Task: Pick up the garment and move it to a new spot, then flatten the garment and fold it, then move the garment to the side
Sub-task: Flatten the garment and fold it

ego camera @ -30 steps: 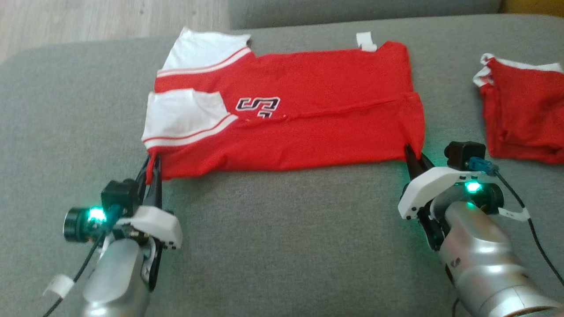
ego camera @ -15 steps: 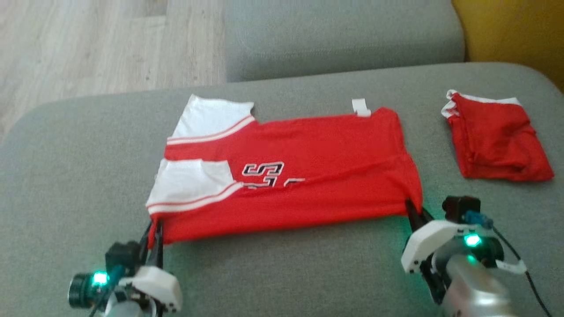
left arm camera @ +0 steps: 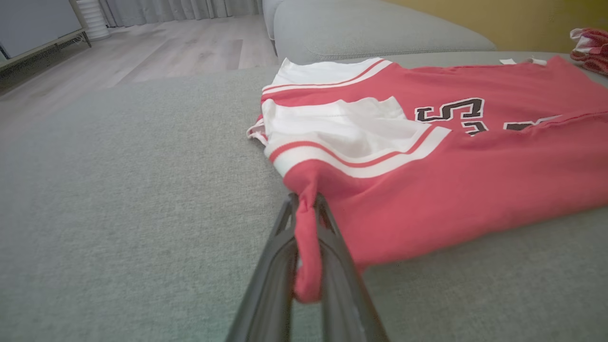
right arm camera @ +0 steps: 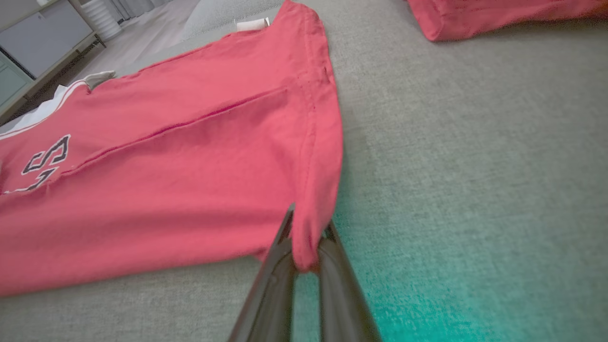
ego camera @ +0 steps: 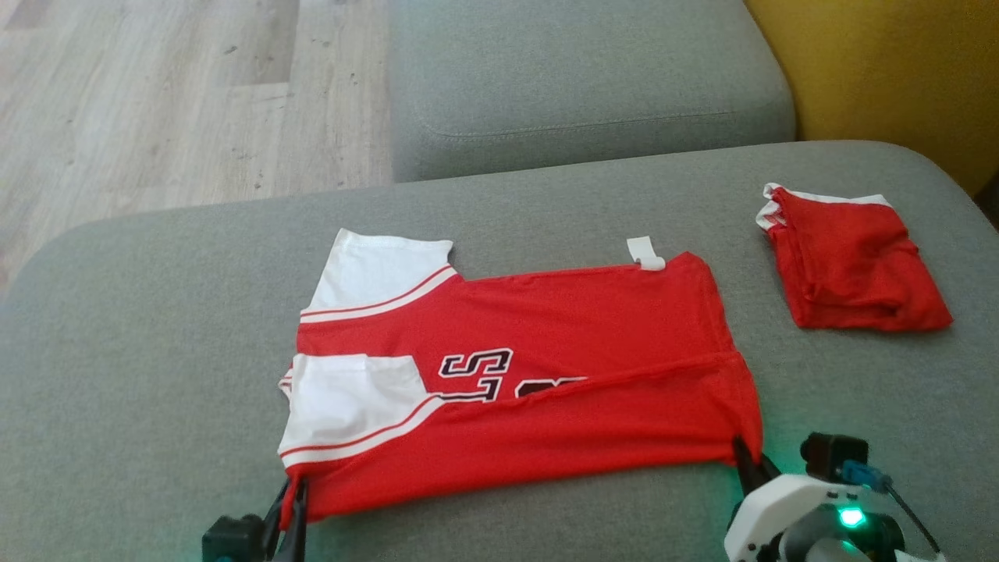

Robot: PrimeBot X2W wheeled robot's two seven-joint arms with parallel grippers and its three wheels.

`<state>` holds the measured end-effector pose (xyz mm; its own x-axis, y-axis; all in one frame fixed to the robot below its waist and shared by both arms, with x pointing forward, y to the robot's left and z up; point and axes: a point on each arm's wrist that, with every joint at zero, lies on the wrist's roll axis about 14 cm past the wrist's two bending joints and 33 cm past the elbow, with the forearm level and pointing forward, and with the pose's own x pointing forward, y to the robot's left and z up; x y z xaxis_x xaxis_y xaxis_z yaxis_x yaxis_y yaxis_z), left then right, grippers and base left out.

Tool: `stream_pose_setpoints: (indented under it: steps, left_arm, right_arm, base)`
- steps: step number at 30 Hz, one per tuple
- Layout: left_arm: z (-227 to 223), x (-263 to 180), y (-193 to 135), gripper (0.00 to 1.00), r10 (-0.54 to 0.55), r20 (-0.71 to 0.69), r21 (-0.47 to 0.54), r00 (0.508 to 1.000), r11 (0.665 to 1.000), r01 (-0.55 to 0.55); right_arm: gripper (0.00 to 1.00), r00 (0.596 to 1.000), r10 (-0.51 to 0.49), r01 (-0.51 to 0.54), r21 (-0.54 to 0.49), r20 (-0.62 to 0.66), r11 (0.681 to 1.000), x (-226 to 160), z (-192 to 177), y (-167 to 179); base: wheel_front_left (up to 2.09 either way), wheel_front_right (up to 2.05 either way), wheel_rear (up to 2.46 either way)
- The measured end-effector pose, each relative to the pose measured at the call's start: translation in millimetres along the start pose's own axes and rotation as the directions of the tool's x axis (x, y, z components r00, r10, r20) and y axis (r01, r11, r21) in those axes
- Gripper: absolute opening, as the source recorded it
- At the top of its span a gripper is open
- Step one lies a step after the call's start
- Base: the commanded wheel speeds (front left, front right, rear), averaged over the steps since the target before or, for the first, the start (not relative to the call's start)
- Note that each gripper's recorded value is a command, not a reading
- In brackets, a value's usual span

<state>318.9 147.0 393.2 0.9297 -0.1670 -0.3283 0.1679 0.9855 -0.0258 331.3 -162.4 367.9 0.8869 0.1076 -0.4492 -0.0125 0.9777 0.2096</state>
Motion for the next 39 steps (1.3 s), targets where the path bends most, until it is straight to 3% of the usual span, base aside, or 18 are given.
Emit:
stream_pose_setpoints:
  steps: [1, 2, 3, 4, 5, 11, 12, 18, 21, 26, 33, 39]
  left_arm:
    - [0.0, -0.4, -1.5, 0.00, -0.005, -0.002, -0.001, 1.000, 1.000, 0.005]
    - [0.7, -0.5, -2.7, 0.00, -0.010, -0.001, -0.003, 1.000, 1.000, 0.010]
    - [1.6, -0.2, -3.8, 0.00, -0.013, 0.002, -0.001, 1.000, 1.000, 0.013]
    - [3.7, 0.8, -4.9, 0.44, -0.017, 0.007, 0.001, 1.000, 1.000, 0.017]
    - [6.2, 2.0, -6.0, 1.00, -0.019, 0.013, 0.002, 1.000, 1.000, 0.019]
    - [14.8, 8.8, -9.9, 1.00, -0.027, 0.031, 0.006, 0.999, 1.000, 0.027]
    - [20.7, 13.0, -11.0, 1.00, -0.033, 0.048, 0.007, 0.998, 0.999, 0.033]
    - [63.1, 31.9, -7.7, 1.00, -0.037, 0.170, 0.012, 0.985, 0.999, 0.035]
    - [96.9, 44.3, -8.7, 1.00, -0.052, 0.258, 0.020, 0.965, 0.999, 0.049]
    - [144.8, 71.1, -19.4, 1.00, -0.137, 0.330, 0.066, 0.934, 0.990, 0.122]
    - [172.3, 133.1, -43.7, 1.00, -0.300, 0.180, 0.178, 0.937, 0.946, 0.269]
    - [164.4, 194.4, -40.7, 1.00, -0.314, -0.043, 0.177, 0.949, 0.932, 0.316]
  right_arm:
    - [0.00, 1.000, -0.007, 0.007, 0.011, 0.001, 1.000, -1.9, -1.5, -1.9]
    - [0.65, 1.000, -0.010, 0.010, 0.016, 0.010, 1.000, -3.3, -0.8, -3.0]
    - [1.00, 1.000, -0.012, 0.012, 0.018, 0.022, 1.000, -3.9, 1.7, -3.5]
    - [1.00, 0.999, -0.014, 0.013, 0.024, 0.037, 1.000, -4.5, 5.3, -4.1]
    - [1.00, 0.998, -0.017, 0.015, 0.027, 0.055, 1.000, -4.6, 10.2, -4.6]
    - [1.00, 0.980, -0.025, 0.029, -0.021, 0.200, 0.999, -3.8, 57.0, -10.4]
    - [1.00, 0.960, -0.033, 0.047, -0.042, 0.276, 0.998, -6.0, 82.4, -14.8]
    - [1.00, 0.884, -0.065, 0.115, -0.080, 0.462, 0.990, -22.3, 152.1, -28.9]
    - [1.00, 0.862, -0.065, 0.127, -0.090, 0.503, 0.988, -28.9, 173.4, -29.2]
    - [1.00, 0.866, -0.072, 0.140, -0.101, 0.495, 0.985, -27.6, 185.7, -31.2]
    - [1.00, 0.869, -0.022, 0.116, -0.160, 0.494, 0.980, -1.7, 211.8, -18.8]
    - [1.00, 0.884, 0.006, 0.106, -0.213, 0.467, 0.971, 29.6, 218.8, -18.2]
  base:
    - [0.00, 0.00, 0.00]
    - [0.00, 0.00, 0.00]
    - [0.00, 0.00, 0.00]
    - [0.00, 0.00, 0.00]
    - [0.00, 0.00, 0.00]
    - [0.00, 0.00, 0.00]
    - [0.00, 0.00, 0.00]
    - [0.00, 0.00, 0.00]
    - [0.00, 0.00, 0.00]
    - [0.00, 0.00, 0.00]
    - [0.00, 0.00, 0.00]
    - [0.00, 0.00, 0.00]
